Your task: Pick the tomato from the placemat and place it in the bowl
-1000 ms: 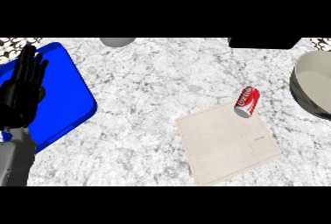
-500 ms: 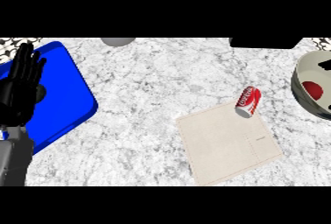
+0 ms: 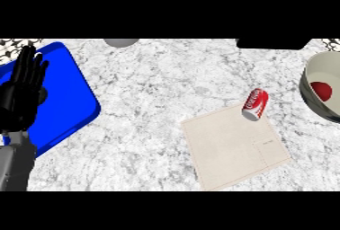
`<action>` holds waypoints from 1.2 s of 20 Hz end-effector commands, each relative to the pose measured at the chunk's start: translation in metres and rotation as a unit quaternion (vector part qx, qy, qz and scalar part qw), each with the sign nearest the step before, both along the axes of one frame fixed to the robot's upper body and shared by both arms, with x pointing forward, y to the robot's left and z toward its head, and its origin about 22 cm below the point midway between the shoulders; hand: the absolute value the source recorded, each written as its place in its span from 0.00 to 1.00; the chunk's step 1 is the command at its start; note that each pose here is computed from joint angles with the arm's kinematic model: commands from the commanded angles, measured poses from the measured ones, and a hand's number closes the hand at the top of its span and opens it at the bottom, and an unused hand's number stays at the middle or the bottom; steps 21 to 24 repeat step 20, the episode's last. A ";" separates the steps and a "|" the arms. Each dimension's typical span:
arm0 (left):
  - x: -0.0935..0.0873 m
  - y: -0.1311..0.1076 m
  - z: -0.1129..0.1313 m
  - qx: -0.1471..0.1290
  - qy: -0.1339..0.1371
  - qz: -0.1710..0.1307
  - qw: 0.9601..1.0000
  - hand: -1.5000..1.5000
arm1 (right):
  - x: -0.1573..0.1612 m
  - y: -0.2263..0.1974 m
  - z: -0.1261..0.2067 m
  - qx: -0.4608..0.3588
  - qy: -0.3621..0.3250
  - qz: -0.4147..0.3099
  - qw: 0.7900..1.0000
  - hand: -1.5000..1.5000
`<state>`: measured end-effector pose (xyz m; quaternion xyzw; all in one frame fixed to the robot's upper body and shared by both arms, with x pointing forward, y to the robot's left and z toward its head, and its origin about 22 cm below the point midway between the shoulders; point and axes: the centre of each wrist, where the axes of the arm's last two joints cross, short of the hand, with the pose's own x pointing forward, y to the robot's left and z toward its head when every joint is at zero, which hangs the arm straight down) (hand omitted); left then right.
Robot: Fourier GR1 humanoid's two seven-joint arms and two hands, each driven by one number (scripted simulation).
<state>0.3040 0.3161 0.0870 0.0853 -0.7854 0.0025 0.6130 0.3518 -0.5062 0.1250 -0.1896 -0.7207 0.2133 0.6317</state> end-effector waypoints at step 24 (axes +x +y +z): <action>0.003 -0.003 0.007 -0.006 -0.016 -0.002 1.000 0.50 | -0.109 -0.099 0.036 0.140 -0.056 -0.110 0.982 0.00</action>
